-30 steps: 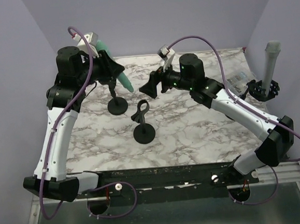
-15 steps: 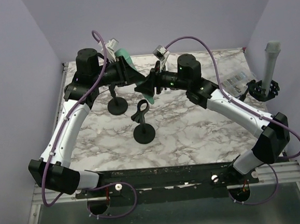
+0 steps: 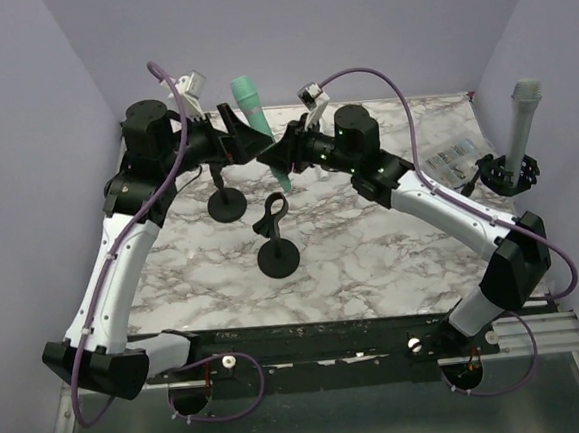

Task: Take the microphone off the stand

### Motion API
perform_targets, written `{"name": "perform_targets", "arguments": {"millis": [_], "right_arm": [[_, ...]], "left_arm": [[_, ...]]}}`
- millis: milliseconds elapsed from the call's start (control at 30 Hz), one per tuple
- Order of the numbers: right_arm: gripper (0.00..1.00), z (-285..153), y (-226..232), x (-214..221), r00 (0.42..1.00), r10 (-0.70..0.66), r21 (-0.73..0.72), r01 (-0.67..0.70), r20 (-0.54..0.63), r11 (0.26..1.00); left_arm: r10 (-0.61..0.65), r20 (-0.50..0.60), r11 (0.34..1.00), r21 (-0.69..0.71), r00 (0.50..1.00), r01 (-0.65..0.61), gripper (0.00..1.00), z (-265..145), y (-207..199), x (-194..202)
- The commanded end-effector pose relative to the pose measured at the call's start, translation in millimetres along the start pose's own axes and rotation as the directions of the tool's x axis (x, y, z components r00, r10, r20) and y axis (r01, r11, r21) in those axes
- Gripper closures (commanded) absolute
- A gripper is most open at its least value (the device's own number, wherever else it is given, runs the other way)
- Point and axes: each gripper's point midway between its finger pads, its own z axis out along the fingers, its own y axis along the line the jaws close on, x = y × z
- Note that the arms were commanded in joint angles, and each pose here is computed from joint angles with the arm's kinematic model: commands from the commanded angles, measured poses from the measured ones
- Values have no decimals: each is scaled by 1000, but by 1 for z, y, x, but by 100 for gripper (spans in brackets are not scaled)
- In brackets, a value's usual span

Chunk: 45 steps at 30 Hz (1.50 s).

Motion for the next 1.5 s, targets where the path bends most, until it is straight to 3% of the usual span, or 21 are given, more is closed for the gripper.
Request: {"name": "perform_targets", "arguments": {"millis": [0, 100, 267, 433, 533, 900, 1167, 1333, 1467], "right_arm": [[99, 13, -52, -20, 996, 37, 274, -57, 75, 960], [99, 14, -106, -16, 995, 71, 488, -97, 70, 867], [99, 21, -196, 8, 988, 149, 701, -127, 30, 701], [99, 40, -263, 56, 979, 187, 800, -50, -79, 598], [99, 50, -289, 78, 975, 183, 832, 5, -127, 554], [93, 64, -336, 150, 945, 217, 854, 103, -244, 510], [83, 54, -349, 176, 928, 232, 869, 157, -292, 469], [69, 51, -349, 181, 920, 241, 866, 169, -310, 470], [49, 55, -345, 180, 915, 247, 851, 163, -320, 500]], "left_arm": [[185, 169, 963, -226, 968, -145, 2, -46, 13, -37], [284, 230, 898, -403, 931, -175, 1, -73, 34, -49], [410, 291, 782, -599, 864, -170, 2, -110, 65, -54], [483, 330, 726, -669, 811, -160, 1, -131, 78, -50], [493, 350, 727, -668, 797, -156, 1, -135, 80, -43], [511, 328, 728, -656, 795, -197, 2, -129, 90, -24], [514, 326, 729, -653, 794, -205, 2, -130, 90, -21], [513, 328, 735, -645, 793, -209, 2, -128, 89, -20], [512, 323, 737, -641, 796, -215, 2, -127, 89, -18]]}}
